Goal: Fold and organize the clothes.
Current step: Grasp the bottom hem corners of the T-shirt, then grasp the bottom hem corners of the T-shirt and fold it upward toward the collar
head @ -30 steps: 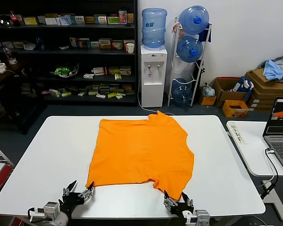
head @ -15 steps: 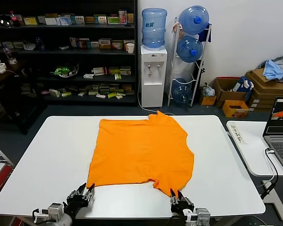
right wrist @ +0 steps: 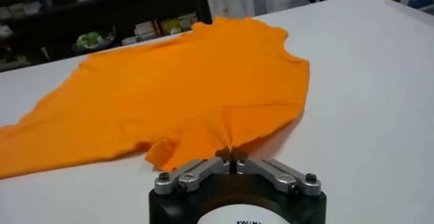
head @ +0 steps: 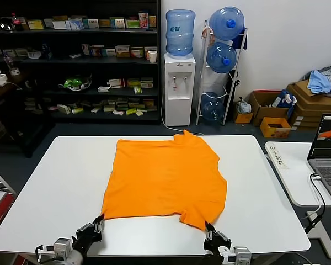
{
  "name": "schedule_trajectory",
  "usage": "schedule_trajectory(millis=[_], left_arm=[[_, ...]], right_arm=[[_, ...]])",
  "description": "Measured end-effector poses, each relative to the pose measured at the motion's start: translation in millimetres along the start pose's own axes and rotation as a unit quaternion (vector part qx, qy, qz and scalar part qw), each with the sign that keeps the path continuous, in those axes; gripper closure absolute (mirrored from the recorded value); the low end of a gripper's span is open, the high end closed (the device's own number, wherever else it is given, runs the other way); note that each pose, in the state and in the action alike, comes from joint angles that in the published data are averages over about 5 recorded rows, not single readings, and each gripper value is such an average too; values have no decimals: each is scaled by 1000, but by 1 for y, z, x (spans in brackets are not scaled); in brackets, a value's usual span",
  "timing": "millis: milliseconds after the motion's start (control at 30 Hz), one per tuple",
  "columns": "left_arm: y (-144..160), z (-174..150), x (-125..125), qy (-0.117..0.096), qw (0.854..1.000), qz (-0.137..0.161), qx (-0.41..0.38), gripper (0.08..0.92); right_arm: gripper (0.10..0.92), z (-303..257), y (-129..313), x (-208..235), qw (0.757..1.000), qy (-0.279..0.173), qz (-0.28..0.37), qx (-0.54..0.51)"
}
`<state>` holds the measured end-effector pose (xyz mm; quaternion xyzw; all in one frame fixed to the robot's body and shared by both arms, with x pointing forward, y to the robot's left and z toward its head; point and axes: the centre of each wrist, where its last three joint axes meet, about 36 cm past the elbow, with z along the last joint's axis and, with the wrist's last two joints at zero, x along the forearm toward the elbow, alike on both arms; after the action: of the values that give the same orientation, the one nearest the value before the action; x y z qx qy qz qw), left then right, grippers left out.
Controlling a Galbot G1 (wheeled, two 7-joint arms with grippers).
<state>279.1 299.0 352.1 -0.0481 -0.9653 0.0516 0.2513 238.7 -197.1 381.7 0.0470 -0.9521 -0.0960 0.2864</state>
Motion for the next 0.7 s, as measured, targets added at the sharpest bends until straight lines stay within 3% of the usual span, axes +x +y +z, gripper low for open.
schedule_trajectory(millis=[233, 433, 567, 700], left_arm=[[6, -12, 23, 15, 1000, -4, 21, 907], [6, -20, 50, 45, 999, -2, 28, 907], [1, -24, 64, 60, 998, 1, 35, 907], [-4, -28, 67, 59, 997, 4, 45, 907]], right_arm=[[895, -5, -18, 42, 1000, 25, -2, 19], [895, -13, -21, 73, 998, 47, -14, 29], [895, -16, -21, 79, 998, 46, -21, 29], [895, -20, -21, 71, 999, 27, -28, 25]])
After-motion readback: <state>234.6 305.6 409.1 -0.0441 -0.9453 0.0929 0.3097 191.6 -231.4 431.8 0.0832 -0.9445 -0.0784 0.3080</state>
